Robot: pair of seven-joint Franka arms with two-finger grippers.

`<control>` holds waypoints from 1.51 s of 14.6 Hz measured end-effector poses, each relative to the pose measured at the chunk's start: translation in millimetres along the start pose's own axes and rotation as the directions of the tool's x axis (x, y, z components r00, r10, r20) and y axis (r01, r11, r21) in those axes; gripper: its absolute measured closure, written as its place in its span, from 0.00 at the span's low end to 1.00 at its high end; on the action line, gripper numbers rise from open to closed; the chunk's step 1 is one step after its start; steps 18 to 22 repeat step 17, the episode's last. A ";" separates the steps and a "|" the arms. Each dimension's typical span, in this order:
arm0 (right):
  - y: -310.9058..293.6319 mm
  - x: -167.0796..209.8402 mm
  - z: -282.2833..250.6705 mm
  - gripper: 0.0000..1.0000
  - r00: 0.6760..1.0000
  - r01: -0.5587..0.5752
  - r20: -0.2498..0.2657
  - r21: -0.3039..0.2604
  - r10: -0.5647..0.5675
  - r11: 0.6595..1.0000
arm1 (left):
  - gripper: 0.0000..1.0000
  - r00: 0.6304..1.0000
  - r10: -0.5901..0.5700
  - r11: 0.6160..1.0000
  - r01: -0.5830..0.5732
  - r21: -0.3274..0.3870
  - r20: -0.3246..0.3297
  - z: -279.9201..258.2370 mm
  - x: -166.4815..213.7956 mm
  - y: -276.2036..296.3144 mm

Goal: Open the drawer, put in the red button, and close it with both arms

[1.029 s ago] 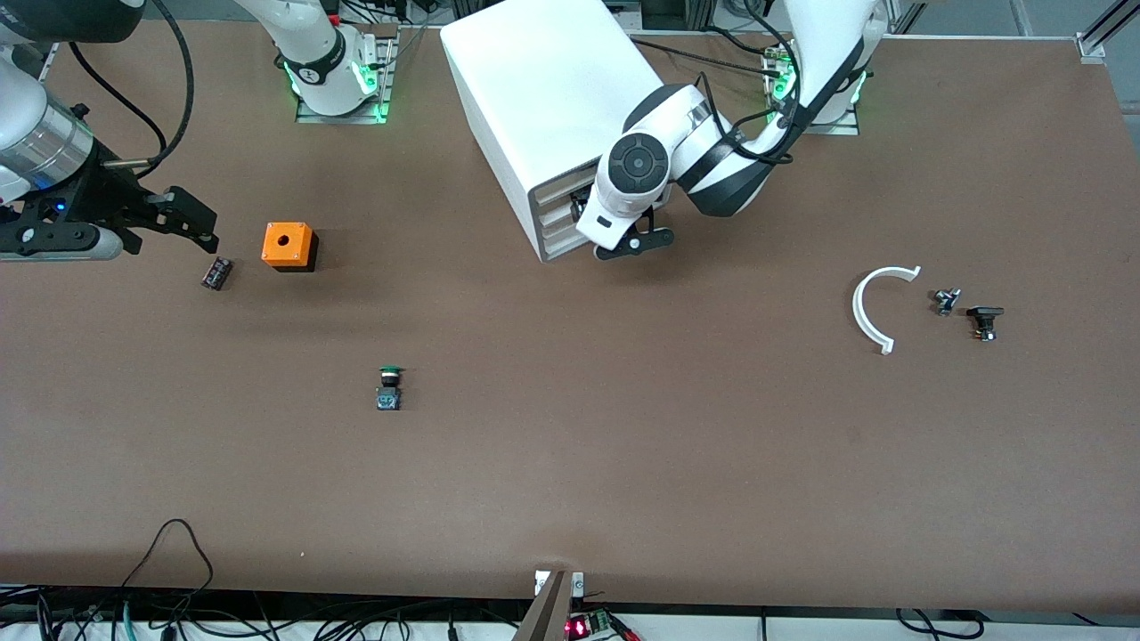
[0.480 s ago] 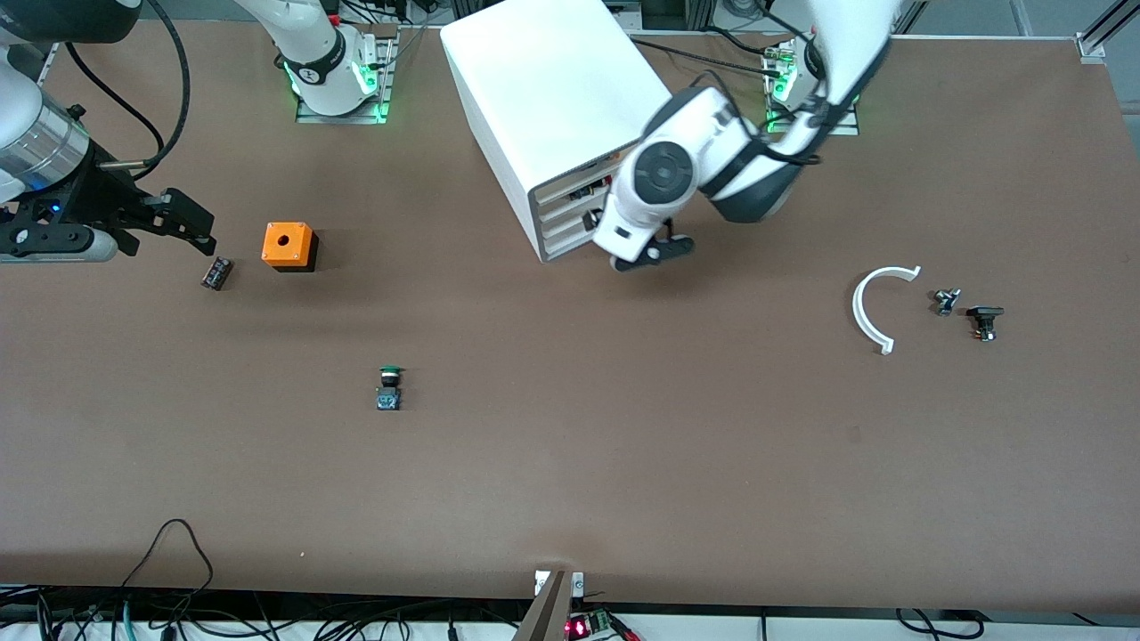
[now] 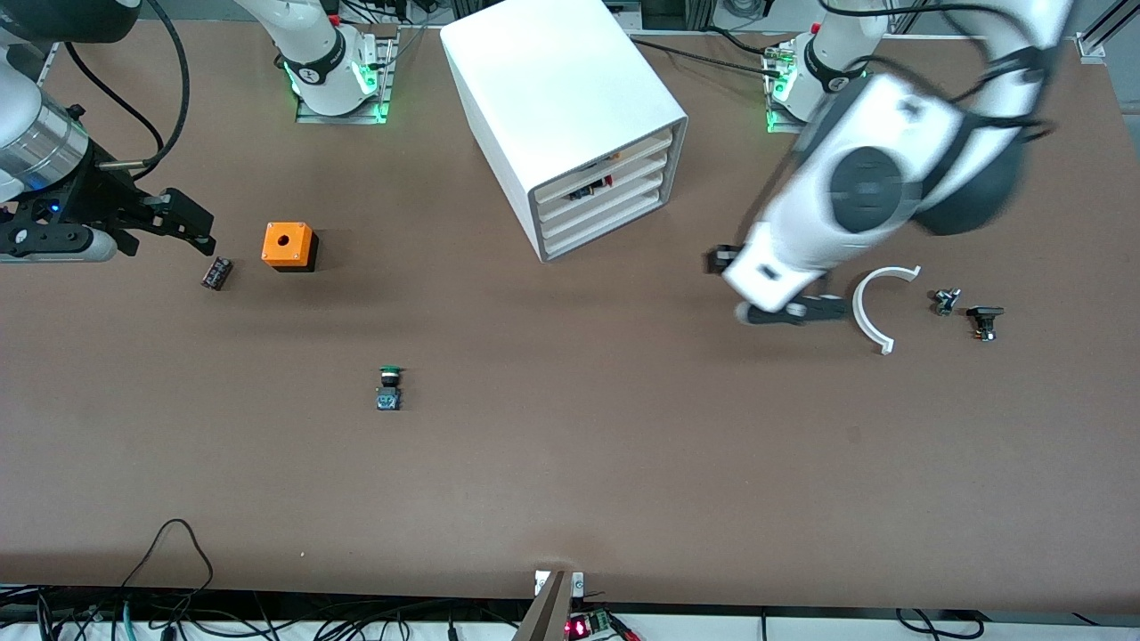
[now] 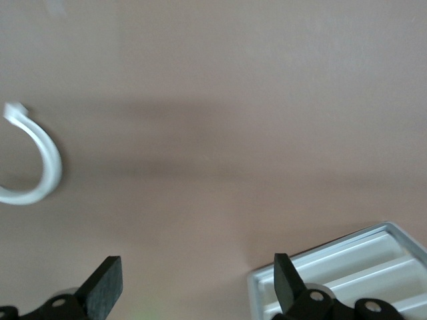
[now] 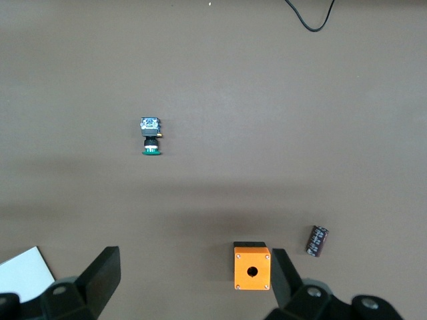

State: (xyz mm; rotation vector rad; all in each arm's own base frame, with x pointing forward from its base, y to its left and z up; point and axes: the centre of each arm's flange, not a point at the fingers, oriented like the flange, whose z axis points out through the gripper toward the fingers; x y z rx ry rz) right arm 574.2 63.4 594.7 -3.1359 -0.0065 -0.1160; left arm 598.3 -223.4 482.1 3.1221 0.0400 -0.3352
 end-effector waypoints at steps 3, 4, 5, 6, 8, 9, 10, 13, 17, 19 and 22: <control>0.6 0.1 -0.1 0.00 1.000 -0.005 0.000 0.000 0.005 1.000 | 0.00 0.991 0.117 0.993 -0.118 -0.018 -0.065 -44.6 16.0 -70.4; 0.9 0.1 -0.2 0.00 1.000 -0.006 0.000 0.000 0.006 1.000 | 0.00 0.984 0.153 0.988 -0.154 -0.002 -0.086 -56.1 15.9 -91.9; 1.0 0.1 -0.1 0.00 1.000 -0.006 0.000 0.000 0.006 1.000 | 0.00 0.975 0.196 0.980 -0.196 0.015 -0.104 -67.6 12.8 -111.7; 1.1 0.1 -0.2 0.00 1.000 -0.007 0.000 0.000 0.007 1.000 | 0.00 0.965 0.233 0.972 -0.231 0.034 -0.118 -77.7 6.7 -128.8; 1.1 0.2 -0.2 0.00 1.000 -0.007 0.000 0.000 0.007 1.000 | 0.00 0.949 0.273 0.962 -0.264 0.075 -0.160 -93.6 -9.8 -162.6; 1.2 0.2 -0.2 0.00 1.000 -0.007 0.000 0.000 0.007 1.000 | 0.00 0.941 0.285 0.958 -0.271 0.094 -0.185 -97.4 -18.9 -178.6; 1.3 0.2 -0.2 0.00 1.000 -0.007 0.000 0.000 0.007 1.000 | 0.00 0.937 0.285 0.958 -0.269 0.103 -0.201 -98.3 -28.3 -190.7; 1.3 0.2 -0.3 0.00 1.000 -0.008 -0.001 0.000 0.008 1.000 | 0.00 0.956 0.197 0.980 -0.192 0.046 -0.217 -89.5 -45.9 -198.3; 1.3 0.2 -0.4 0.00 1.000 -0.008 -0.001 0.000 0.008 1.000 | 0.00 0.971 0.114 0.992 -0.121 -0.021 -0.212 -81.1 -47.0 -189.6; 1.3 0.2 -0.4 0.00 1.000 -0.008 -0.001 0.000 0.008 1.000 | 0.00 0.971 0.114 0.992 -0.121 -0.021 -0.212 -81.1 -47.0 -189.6; 1.3 0.2 -0.4 0.00 1.000 -0.008 -0.001 0.000 0.008 1.000 | 0.00 0.971 0.114 0.992 -0.121 -0.021 -0.212 -81.1 -47.0 -189.6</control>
